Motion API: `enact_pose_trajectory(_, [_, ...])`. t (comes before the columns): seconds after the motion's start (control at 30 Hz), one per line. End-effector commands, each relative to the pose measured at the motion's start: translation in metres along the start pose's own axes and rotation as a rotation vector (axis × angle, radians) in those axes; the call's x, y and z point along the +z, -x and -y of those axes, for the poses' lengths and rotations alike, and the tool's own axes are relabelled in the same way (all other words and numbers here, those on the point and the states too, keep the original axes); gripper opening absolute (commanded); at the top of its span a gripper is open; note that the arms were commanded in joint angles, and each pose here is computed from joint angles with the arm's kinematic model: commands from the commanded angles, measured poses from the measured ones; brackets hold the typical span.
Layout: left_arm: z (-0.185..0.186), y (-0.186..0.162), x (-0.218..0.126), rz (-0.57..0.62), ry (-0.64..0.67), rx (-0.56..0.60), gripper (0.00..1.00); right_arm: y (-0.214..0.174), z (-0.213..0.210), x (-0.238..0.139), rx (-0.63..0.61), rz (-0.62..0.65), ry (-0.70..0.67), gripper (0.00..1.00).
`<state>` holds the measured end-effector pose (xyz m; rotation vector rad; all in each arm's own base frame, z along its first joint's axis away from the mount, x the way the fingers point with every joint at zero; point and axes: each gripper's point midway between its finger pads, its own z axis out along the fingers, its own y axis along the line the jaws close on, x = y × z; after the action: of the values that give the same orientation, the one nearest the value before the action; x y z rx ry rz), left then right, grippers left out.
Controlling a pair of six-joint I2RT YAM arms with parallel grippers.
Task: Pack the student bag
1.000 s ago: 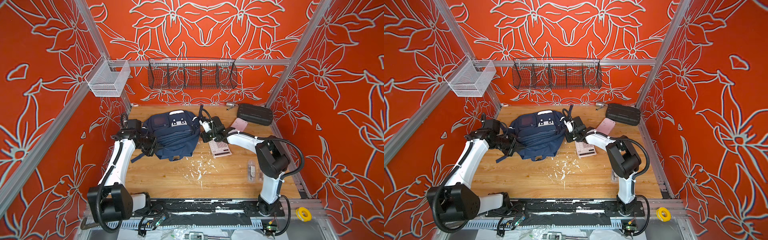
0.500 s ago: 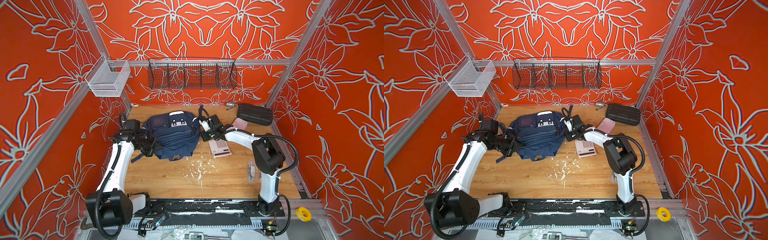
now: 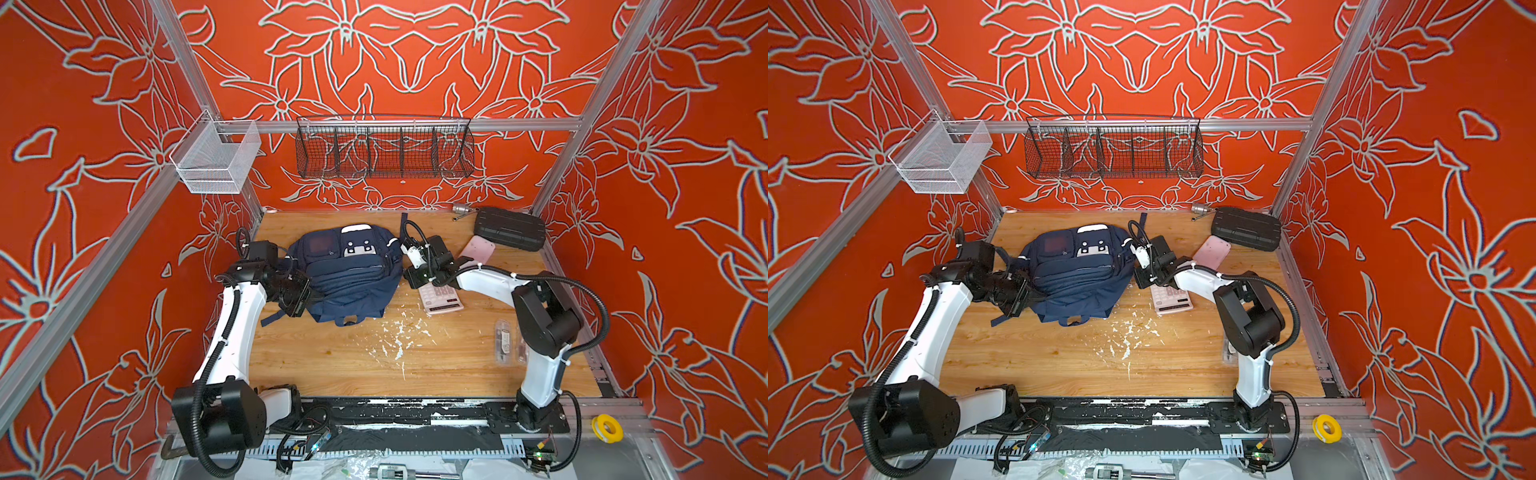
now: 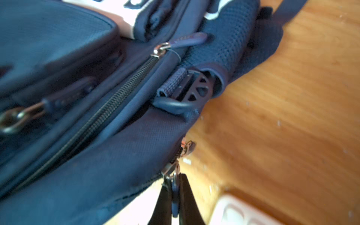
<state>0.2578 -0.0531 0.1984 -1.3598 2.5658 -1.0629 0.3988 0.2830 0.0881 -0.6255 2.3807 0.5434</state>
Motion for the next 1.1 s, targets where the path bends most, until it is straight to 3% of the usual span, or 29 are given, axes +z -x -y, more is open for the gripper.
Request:
enact_pose_trajectory(0.0, [-0.002,0.006,-0.014,0.023,0.01,0.026,0.0,0.02,0.011,-0.028,-0.001,0.112,-0.03,0.0])
enact_pose_trajectory(0.1, [-0.003,0.01,-0.015,0.007,0.014,0.024,0.0,0.014,0.006,-0.031,-0.024,0.119,-0.005,0.0])
enact_pose_trajectory(0.27, [-0.002,0.007,-0.017,-0.005,0.012,0.04,0.0,0.006,0.025,-0.018,0.022,0.031,-0.077,0.0])
enact_pose_trajectory(0.53, [-0.002,-0.001,0.004,-0.081,-0.091,-0.018,0.0,0.014,0.023,-0.009,0.029,0.036,-0.057,0.0])
enact_pose_trajectory(0.57, [0.0,-0.002,0.006,-0.089,-0.111,-0.021,0.0,0.015,0.021,-0.012,0.017,0.046,-0.045,0.01])
enact_pose_trajectory(0.63, [0.005,-0.004,0.007,-0.085,-0.139,-0.013,0.0,0.016,0.014,-0.017,-0.017,0.055,-0.015,0.15])
enact_pose_trajectory(0.67, [0.01,-0.005,0.006,-0.077,-0.155,0.003,0.05,0.018,0.008,-0.021,-0.04,0.063,0.012,0.23])
enact_pose_trajectory(0.73, [0.023,-0.009,-0.001,-0.054,-0.189,0.059,0.27,0.021,-0.012,-0.031,-0.102,0.084,0.112,0.37])
enact_pose_trajectory(0.9, [0.048,-0.019,-0.027,0.079,-0.192,0.243,0.51,0.024,-0.017,-0.058,-0.16,0.119,0.104,0.53])
enact_pose_trajectory(0.93, [0.051,-0.021,-0.031,0.105,-0.184,0.274,0.68,0.026,-0.017,-0.066,-0.177,0.136,0.093,0.55])
enact_pose_trajectory(0.97, [0.052,-0.021,-0.034,0.128,-0.177,0.305,0.77,0.027,-0.018,-0.073,-0.186,0.152,0.083,0.57])
enact_pose_trajectory(1.07, [0.062,-0.027,-0.035,0.154,-0.178,0.438,0.78,0.035,-0.021,-0.097,-0.221,0.213,0.066,0.6])
